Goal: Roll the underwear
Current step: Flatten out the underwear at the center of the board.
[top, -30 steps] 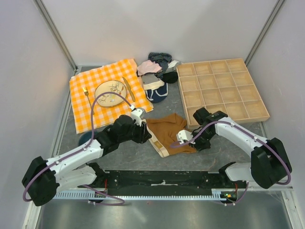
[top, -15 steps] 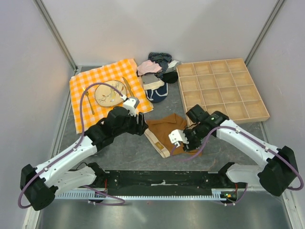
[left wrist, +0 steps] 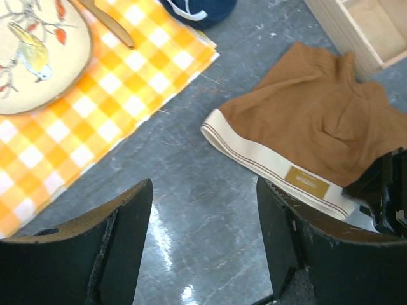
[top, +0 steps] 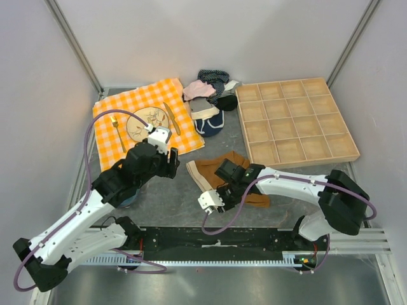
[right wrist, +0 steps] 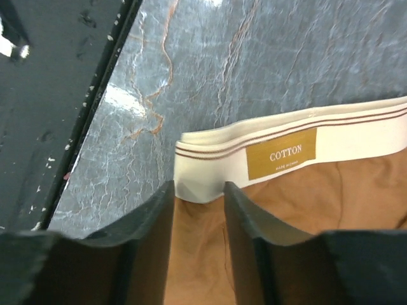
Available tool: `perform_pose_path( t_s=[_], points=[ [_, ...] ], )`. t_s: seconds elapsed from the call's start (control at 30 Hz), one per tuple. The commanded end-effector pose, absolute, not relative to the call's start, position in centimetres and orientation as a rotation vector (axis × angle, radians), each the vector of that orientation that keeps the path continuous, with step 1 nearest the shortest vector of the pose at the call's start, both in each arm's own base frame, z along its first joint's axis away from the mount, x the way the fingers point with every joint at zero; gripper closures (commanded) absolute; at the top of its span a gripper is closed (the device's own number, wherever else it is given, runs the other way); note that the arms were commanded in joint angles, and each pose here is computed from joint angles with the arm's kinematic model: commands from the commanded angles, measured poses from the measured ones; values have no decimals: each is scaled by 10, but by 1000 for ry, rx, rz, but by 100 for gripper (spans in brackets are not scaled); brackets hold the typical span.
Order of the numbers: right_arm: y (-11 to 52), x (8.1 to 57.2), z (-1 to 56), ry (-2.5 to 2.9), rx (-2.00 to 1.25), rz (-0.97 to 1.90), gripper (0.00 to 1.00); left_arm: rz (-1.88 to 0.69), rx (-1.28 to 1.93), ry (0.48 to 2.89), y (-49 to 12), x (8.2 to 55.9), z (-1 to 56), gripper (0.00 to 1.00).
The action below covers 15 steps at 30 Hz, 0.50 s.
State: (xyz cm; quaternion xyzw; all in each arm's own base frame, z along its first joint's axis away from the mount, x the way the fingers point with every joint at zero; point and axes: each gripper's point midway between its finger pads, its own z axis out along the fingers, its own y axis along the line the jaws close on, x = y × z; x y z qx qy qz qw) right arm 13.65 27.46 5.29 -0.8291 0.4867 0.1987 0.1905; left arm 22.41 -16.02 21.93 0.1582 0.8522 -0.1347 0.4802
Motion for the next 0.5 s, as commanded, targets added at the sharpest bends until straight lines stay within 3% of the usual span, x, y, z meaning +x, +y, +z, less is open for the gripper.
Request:
perform_pose_path(
  t_s=[0.0,0.03,0.13,0.2,0.3,0.47],
  points=[
    [277,146,41,1410,-2316,493,64,-145,422,1983,-133,235,241,27],
    [280,148,45,1424,-2301,501,77,-133,431,1986,-132,236,236,27],
    [290,166,58,1459,-2235,432,90,-127,450,1976,-134,237,225,28],
    [294,193,64,1535,-2147,336,94,-128,453,1980,-135,238,219,28],
    [298,243,75,1657,-1972,262,95,-123,459,1988,-135,238,216,30],
    [293,303,67,1825,-1765,97,74,-126,453,1968,-132,236,216,29]
  ],
)
